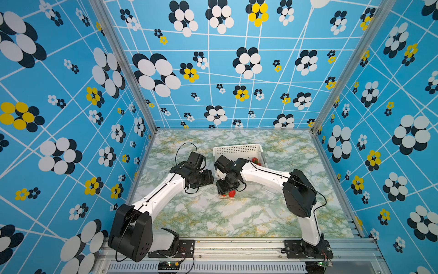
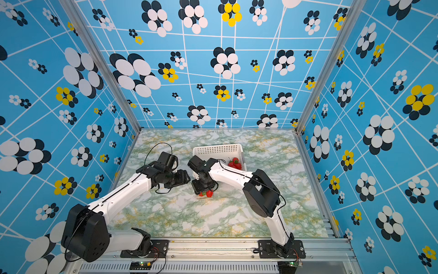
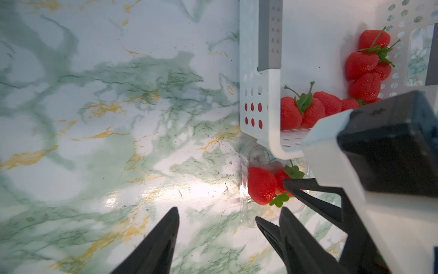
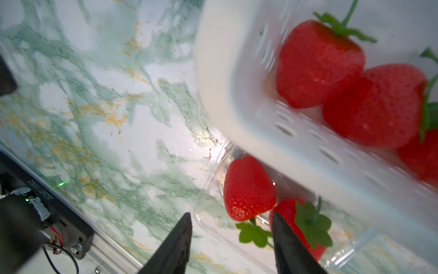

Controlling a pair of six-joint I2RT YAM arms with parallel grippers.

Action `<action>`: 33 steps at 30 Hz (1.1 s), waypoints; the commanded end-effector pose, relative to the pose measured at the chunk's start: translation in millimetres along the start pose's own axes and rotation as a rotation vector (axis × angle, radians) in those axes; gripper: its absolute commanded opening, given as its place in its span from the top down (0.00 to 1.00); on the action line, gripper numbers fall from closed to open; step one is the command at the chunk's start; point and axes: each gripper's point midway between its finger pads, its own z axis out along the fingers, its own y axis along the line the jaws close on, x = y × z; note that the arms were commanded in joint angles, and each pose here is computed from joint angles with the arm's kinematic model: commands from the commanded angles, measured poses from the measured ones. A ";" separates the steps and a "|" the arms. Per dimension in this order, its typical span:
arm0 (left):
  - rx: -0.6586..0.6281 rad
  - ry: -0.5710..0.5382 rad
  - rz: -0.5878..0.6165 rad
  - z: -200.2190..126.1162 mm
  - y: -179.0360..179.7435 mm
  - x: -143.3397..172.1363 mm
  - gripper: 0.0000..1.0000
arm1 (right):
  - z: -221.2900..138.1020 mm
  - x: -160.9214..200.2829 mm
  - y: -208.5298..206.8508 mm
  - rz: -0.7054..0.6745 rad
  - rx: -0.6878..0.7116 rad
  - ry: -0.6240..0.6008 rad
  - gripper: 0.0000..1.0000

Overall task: Pack strawberries into containers
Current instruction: Place the strawberry in the packing box, then pick up the strawberry from the basket.

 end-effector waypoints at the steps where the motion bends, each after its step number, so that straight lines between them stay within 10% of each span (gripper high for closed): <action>1: 0.011 -0.010 -0.005 -6.1 1.3 1.4 0.31 | -14.1 -8.3 1.1 -0.040 0.030 -0.040 0.45; 12: 0.042 -0.043 0.027 -20.0 -21.7 -18.1 0.31 | -97.6 -47.2 -49.6 0.032 0.149 -0.212 0.44; 33: 0.068 0.037 0.120 29.9 -98.0 -56.2 0.32 | -54.4 -60.3 -225.1 0.281 0.251 -0.043 0.46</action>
